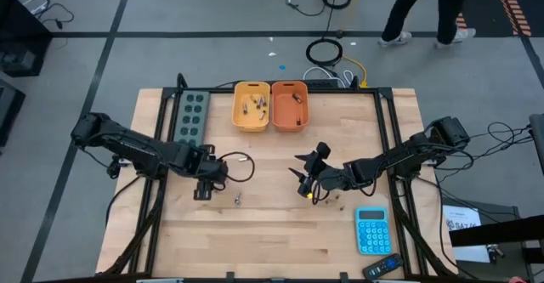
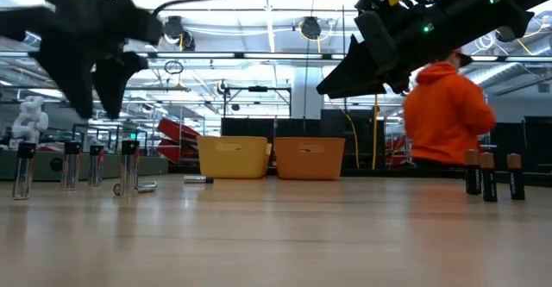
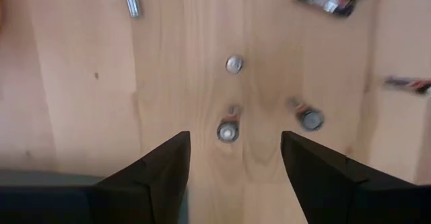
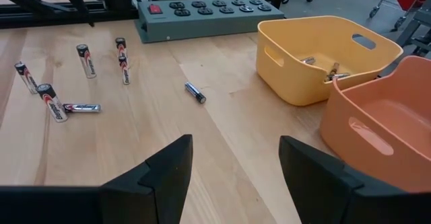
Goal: Sort batteries
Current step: Put the silver battery into the yellow bin
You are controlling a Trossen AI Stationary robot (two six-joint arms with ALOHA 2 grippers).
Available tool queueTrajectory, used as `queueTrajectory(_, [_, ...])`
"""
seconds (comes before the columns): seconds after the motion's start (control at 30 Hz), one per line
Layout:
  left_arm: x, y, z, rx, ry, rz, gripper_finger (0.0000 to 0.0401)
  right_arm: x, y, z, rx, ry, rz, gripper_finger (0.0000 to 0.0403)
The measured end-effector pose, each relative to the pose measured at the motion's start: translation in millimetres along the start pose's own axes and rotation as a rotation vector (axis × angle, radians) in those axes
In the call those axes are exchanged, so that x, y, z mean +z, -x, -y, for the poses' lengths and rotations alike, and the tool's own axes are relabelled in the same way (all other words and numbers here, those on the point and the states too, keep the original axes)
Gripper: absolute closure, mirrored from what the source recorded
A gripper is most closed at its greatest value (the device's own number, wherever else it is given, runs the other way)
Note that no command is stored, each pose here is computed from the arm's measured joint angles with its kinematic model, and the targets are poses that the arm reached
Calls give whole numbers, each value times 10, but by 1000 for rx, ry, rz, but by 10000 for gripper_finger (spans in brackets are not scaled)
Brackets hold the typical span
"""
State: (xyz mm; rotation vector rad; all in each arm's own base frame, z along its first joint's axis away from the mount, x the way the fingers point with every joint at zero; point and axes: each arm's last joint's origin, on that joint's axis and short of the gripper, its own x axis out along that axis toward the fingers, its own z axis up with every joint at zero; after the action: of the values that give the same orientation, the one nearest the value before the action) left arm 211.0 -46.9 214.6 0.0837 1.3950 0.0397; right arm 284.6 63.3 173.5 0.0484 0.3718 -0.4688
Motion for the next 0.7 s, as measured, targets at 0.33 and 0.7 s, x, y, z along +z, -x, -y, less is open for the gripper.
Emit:
queueTrajectory(0.33, [-118, -289, 9, -34, 14, 6, 159, 0, 0, 0, 0, 1, 0, 190])
queueTrajectory(0.7, [-147, -415, 8, -8, 15, 55, 176, -1, 1, 0, 0, 1, 0, 190])
